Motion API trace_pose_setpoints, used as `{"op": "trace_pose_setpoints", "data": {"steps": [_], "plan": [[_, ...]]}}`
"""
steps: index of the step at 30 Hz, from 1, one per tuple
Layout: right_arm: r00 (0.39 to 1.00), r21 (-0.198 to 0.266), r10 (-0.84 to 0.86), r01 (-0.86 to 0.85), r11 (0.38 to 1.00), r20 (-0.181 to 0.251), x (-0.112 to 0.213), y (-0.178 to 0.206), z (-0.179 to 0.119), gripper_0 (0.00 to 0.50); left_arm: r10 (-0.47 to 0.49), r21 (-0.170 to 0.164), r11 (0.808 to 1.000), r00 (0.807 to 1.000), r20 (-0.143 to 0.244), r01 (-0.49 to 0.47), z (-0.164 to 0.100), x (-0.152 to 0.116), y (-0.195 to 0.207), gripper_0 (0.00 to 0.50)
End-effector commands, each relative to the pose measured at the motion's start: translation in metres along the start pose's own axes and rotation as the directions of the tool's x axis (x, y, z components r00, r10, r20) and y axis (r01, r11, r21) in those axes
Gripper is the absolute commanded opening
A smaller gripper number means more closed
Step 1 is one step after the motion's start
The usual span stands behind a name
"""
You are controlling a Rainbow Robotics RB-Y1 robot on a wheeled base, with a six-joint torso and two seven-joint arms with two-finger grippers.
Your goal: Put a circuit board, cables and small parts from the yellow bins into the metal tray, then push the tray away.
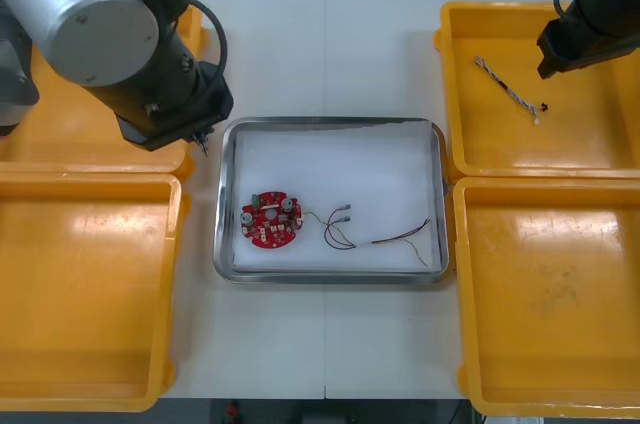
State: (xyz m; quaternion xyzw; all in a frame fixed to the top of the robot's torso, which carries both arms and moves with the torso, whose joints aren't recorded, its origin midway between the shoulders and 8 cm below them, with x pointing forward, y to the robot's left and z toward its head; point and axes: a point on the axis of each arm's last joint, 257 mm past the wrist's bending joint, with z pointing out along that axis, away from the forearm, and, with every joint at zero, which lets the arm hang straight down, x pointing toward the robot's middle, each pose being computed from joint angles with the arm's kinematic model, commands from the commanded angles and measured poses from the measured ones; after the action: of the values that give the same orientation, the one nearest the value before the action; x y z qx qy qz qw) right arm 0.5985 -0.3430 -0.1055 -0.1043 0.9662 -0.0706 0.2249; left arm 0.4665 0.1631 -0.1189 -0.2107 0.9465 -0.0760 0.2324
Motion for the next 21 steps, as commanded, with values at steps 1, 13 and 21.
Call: {"op": "trace_pose_setpoints", "data": {"steps": [1,13,21], "plan": [[0.991,-0.003,-0.010,0.010,1.000,0.130,-0.051,-0.006,-0.030,0.500,0.155,0.075,0.984,0.986,0.061,-0.159,-0.007,0.005,-0.046,0.000],[0.987,-0.057,-0.007,0.016,0.998,0.162,-0.071,0.027,0.010,0.500,0.299,0.078,0.948,0.949,0.098,-0.307,0.047,0.016,-0.083,0.000],[0.985,-0.076,0.005,0.008,0.997,0.171,-0.067,0.037,0.042,0.500,0.363,0.059,0.927,0.925,0.114,-0.371,0.085,0.019,-0.089,0.000]]}}
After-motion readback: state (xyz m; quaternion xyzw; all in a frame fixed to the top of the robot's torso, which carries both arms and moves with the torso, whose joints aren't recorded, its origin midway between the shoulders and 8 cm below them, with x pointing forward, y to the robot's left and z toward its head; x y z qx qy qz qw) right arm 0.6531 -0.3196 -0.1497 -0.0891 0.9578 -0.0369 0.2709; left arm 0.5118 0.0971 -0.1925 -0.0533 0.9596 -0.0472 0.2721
